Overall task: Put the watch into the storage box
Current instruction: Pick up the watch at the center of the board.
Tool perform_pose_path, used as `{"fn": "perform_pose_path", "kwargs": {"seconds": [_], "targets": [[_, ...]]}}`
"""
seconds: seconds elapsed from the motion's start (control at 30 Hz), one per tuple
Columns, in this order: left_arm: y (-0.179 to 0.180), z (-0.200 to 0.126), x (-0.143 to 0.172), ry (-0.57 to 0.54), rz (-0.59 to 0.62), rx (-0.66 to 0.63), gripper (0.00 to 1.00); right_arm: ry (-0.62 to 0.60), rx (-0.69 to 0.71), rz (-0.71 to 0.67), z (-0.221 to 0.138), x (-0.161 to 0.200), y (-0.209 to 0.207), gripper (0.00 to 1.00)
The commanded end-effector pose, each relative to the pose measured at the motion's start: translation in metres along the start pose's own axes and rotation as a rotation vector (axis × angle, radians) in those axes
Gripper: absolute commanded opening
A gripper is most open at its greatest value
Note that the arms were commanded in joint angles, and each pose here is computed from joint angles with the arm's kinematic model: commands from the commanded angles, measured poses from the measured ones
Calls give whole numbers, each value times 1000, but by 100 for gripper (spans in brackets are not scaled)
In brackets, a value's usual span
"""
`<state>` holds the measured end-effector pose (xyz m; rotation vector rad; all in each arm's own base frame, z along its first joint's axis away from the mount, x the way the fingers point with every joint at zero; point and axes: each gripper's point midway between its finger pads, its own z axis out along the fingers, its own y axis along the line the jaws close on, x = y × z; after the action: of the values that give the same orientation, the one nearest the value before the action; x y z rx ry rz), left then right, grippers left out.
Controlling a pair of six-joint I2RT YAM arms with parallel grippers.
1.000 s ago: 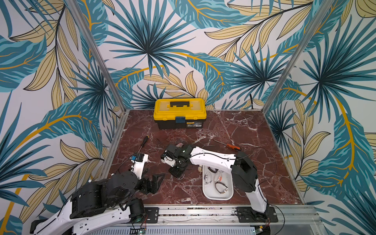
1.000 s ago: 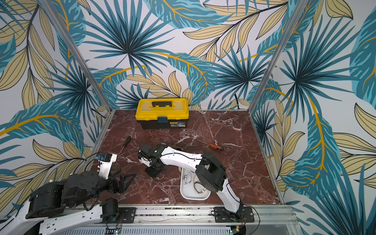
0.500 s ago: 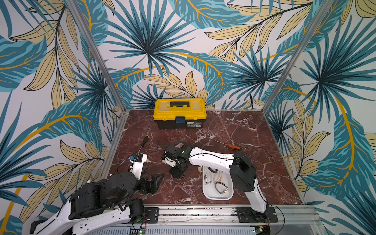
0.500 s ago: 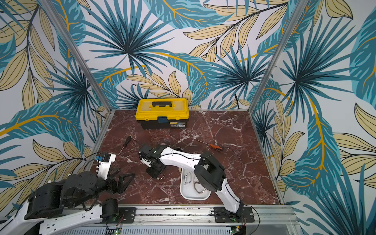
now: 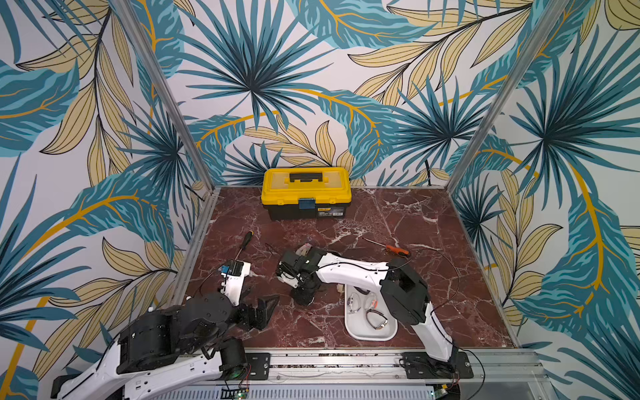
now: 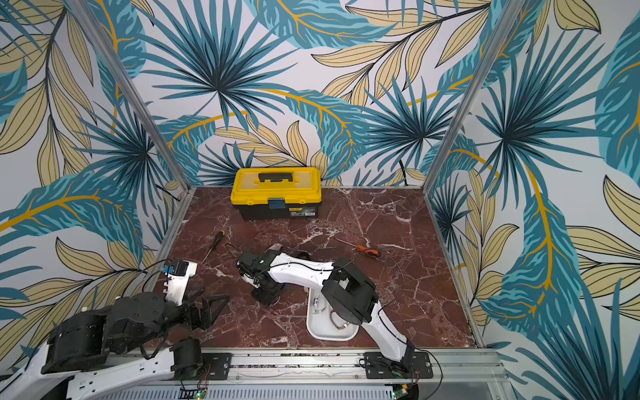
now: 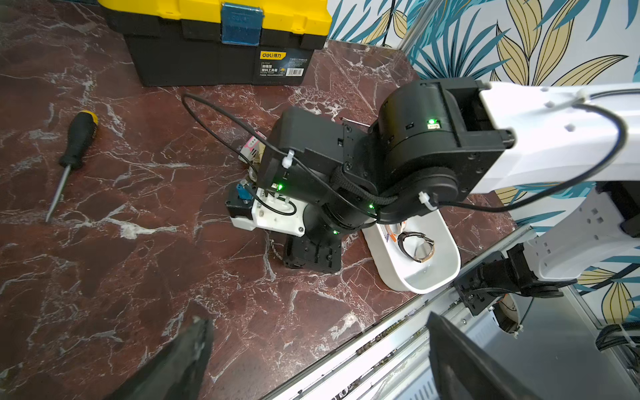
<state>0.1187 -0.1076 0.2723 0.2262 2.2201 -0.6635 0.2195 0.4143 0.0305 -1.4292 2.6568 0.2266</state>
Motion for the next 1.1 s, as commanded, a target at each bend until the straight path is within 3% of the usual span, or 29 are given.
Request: {"fn": "perform_pose_path", "kwargs": {"seconds": [0.0, 0.33, 0.5, 0.73, 1.07], "targets": [[-1, -3, -4, -20, 9, 12, 100, 59, 6, -5, 18, 14, -1, 44], [2, -3, -3, -19, 11, 2, 100, 70, -10, 20, 23, 20, 1, 27], [3, -3, -3, -24, 11, -3, 100, 55, -25, 27, 17, 19, 4, 10], [3, -5, -3, -27, 10, 3, 100, 12, -65, 54, -3, 13, 12, 8], [-18, -8, -14, -58, 57, 100, 100, -139, -60, 166, -87, 2, 12, 8]]}}
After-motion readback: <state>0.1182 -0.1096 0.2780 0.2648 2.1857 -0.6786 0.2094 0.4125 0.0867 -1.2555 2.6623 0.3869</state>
